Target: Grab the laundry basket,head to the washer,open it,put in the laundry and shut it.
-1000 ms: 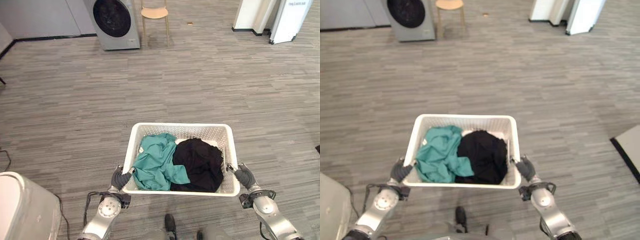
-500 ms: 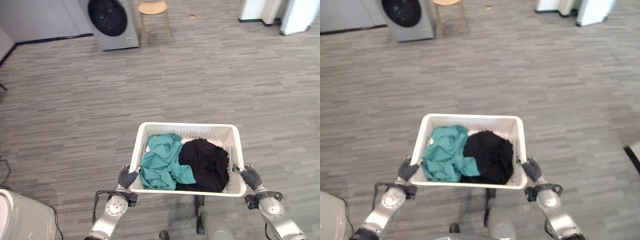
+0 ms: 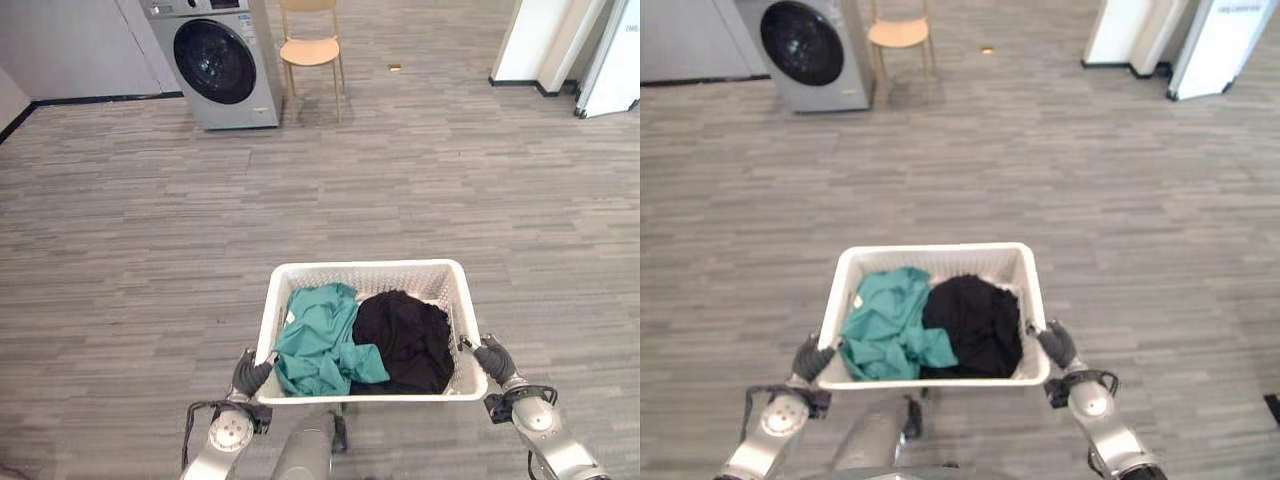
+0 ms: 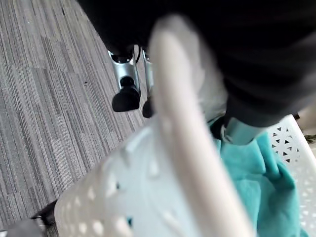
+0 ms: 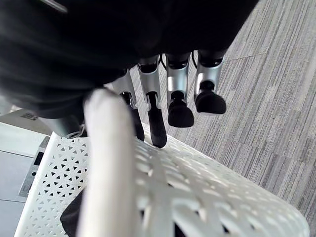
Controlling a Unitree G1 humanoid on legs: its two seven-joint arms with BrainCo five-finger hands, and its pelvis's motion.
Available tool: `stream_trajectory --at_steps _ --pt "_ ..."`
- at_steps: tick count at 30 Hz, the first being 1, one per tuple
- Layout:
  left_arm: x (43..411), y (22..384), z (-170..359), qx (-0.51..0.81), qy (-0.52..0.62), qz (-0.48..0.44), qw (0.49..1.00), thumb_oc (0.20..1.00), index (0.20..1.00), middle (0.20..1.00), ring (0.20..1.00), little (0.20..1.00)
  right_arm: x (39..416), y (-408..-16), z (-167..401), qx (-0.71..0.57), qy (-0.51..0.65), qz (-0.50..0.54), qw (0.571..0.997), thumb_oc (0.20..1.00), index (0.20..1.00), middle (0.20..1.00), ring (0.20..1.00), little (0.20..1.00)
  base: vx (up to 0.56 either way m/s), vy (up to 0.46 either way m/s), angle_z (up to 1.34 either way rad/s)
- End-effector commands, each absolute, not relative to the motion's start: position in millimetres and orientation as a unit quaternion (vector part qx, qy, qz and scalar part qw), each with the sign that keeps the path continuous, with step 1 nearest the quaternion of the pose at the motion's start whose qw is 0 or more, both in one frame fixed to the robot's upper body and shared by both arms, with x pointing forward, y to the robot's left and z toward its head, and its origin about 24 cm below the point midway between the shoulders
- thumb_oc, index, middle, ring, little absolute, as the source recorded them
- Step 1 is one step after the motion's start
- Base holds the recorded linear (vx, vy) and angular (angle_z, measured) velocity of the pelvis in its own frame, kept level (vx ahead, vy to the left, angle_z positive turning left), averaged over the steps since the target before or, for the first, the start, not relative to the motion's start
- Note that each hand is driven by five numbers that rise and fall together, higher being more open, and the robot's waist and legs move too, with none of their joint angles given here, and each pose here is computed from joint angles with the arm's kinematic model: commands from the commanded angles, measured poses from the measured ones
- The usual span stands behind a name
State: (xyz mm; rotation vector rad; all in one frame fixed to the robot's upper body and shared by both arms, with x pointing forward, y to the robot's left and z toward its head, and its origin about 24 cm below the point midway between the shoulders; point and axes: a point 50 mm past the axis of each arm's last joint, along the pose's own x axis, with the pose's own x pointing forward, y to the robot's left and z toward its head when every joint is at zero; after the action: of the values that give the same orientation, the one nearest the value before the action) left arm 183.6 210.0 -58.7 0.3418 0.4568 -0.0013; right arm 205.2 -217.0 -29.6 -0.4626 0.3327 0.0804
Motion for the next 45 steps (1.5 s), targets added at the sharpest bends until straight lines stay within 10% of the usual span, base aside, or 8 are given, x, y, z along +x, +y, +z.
stream_trajectory --at_steps 1,45 --pt "222 161 -7 0.117 0.061 -0.092 0.987 0.2 0.2 0.2 0.2 0.2 231 -189 35 -0.139 -0.019 0.067 0.988 0.2 0.2 0.2 0.2 0.2 0.39 0.132 -0.67" --pt "222 160 -9 0.127 0.065 -0.11 0.984 0.2 0.2 0.2 0.2 0.2 231 -184 34 -0.124 -0.019 0.079 0.989 0.2 0.2 0.2 0.2 0.2 0.31 -0.044 0.08"
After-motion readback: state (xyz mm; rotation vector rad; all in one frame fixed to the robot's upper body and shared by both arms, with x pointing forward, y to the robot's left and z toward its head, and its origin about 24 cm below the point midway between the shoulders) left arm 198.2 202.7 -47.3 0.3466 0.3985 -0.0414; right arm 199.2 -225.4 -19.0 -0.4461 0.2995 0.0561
